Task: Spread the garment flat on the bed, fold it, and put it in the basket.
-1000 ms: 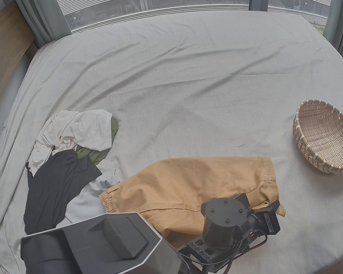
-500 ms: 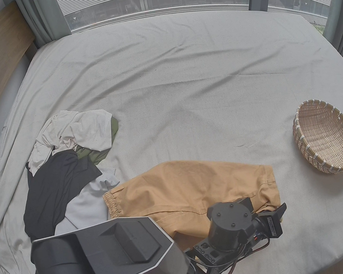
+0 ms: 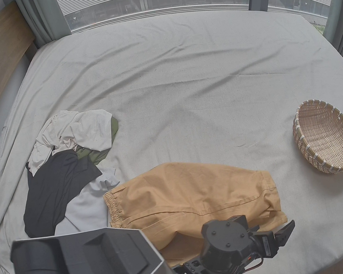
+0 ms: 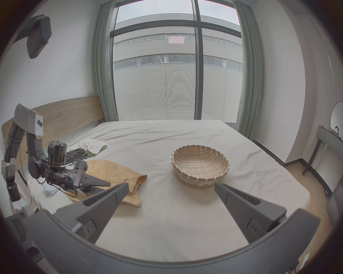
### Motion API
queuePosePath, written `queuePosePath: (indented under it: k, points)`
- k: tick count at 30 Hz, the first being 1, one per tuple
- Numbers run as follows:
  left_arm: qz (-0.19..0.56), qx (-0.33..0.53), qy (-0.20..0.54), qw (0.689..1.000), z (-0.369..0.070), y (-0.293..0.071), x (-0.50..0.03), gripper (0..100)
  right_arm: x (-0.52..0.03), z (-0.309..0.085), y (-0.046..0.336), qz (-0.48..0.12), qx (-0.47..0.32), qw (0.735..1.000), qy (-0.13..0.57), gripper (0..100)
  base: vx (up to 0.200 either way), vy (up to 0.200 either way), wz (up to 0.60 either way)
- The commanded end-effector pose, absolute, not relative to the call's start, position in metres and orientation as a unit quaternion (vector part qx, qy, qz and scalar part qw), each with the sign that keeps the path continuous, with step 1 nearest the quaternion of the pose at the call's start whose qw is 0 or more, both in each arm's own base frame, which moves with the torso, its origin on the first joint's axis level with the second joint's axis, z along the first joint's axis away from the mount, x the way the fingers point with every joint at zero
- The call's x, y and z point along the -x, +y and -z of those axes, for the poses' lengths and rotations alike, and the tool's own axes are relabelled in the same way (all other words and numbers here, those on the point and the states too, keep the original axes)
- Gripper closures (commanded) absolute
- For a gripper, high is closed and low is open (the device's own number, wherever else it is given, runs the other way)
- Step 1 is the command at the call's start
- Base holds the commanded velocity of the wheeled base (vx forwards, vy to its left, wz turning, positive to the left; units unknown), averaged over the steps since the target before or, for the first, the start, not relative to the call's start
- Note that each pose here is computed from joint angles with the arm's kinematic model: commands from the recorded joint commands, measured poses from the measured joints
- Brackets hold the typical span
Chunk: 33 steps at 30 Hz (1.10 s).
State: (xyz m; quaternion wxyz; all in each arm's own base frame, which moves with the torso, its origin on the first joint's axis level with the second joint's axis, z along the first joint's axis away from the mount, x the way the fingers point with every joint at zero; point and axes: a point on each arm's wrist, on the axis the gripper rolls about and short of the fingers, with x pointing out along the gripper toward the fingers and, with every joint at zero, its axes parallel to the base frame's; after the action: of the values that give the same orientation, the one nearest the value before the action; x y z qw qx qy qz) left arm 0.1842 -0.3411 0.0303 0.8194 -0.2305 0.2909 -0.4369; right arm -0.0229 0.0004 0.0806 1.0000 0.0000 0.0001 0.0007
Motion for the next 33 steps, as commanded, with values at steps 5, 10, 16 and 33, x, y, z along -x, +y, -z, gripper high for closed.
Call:
queuePosePath:
  k: [5, 10, 16, 33]
  points:
    - [0.43, 0.245, 0.268, 0.827, -0.082, -0.276, -0.154, 0, 0.022, -0.076, 0.0, -0.001, 0.0, 1.0, 0.006, 0, 0.0, 0.0, 0.0]
    - [0.402, 0.257, 0.247, 0.843, -0.096, -0.23, -0.154, 0, 0.022, -0.076, 0.0, -0.001, 0.0, 1.0, 0.005, 0, 0.0, 0.0, 0.0]
    - [0.369, 0.277, 0.221, 0.859, -0.112, -0.177, -0.145, 0, 0.022, -0.076, 0.0, -0.001, 0.0, 1.0, 0.006, 0, 0.0, 0.0, 0.0]
    - [0.302, 0.313, 0.173, 0.884, -0.124, -0.089, -0.134, 0, 0.022, -0.076, 0.0, 0.0, 0.001, 1.0, 0.006, 0, 0.0, 0.0, 0.0]
